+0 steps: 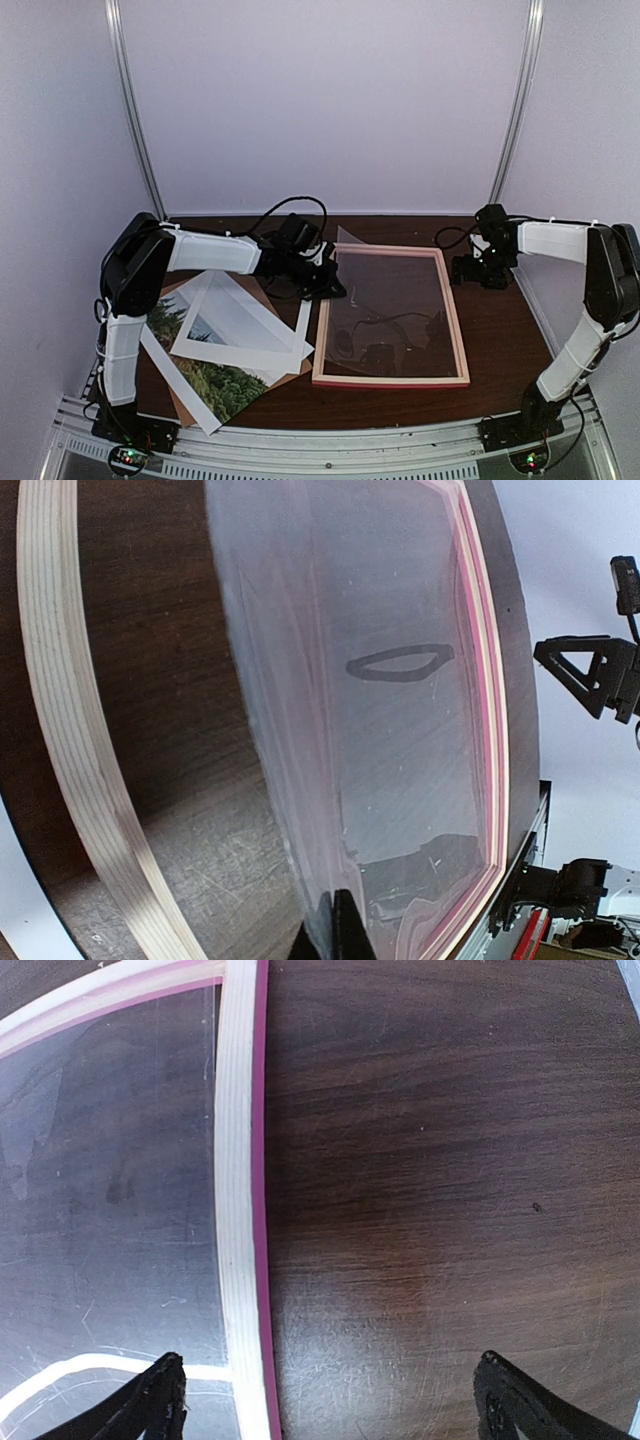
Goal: Put the photo into the frame
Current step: Place the glass panel in the frame body.
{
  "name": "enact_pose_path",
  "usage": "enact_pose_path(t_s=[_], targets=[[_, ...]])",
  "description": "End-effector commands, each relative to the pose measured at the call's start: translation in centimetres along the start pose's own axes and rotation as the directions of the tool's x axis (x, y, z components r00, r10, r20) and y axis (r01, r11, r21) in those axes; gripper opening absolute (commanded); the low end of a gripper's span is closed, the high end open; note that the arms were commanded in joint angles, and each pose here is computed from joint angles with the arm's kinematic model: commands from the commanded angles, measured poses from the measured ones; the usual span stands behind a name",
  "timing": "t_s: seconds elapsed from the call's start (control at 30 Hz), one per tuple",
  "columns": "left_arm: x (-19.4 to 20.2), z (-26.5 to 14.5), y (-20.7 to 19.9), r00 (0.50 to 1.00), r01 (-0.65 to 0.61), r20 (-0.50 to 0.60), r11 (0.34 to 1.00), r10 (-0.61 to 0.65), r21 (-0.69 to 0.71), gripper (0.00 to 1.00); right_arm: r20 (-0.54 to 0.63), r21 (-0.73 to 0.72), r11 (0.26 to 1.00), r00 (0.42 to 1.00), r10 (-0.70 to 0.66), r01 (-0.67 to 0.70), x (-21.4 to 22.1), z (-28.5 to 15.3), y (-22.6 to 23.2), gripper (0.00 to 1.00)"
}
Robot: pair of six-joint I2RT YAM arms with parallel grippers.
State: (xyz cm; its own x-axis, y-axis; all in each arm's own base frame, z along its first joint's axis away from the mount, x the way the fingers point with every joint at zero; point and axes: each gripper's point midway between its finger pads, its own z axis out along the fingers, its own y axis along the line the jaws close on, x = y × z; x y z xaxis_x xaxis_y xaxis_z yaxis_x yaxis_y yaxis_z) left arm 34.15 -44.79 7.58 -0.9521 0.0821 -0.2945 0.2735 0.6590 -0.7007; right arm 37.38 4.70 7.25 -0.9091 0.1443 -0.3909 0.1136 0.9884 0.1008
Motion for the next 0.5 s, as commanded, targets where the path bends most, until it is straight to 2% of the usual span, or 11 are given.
enact_pose_path(t_s=[0.0, 0.2, 0.47], targets=[[0.1, -0.5, -2.1, 0.999, -0.046, -0.002, 0.998, 0.046, 0.048, 0.0, -0.006, -0.004, 1.0, 1.0, 0.006, -0.006, 0.4, 0.1, -0.1, 1.0], [0.3, 0.1, -2.3, 0.999, -0.045, -0.012, 0.997, 0.045, 0.061, 0.0, -0.016, -0.082, 0.997, 1.0, 0.006, -0.007, 0.6, 0.6, 1.3, 0.99], [0.2, 0.2, -2.7, 0.999, -0.048, -0.011, 0.996, 0.048, 0.072, 0.0, -0.06, -0.146, 0.989, 0.998, 0.003, -0.012, 1.5, 2.0, 2.5, 0.93]])
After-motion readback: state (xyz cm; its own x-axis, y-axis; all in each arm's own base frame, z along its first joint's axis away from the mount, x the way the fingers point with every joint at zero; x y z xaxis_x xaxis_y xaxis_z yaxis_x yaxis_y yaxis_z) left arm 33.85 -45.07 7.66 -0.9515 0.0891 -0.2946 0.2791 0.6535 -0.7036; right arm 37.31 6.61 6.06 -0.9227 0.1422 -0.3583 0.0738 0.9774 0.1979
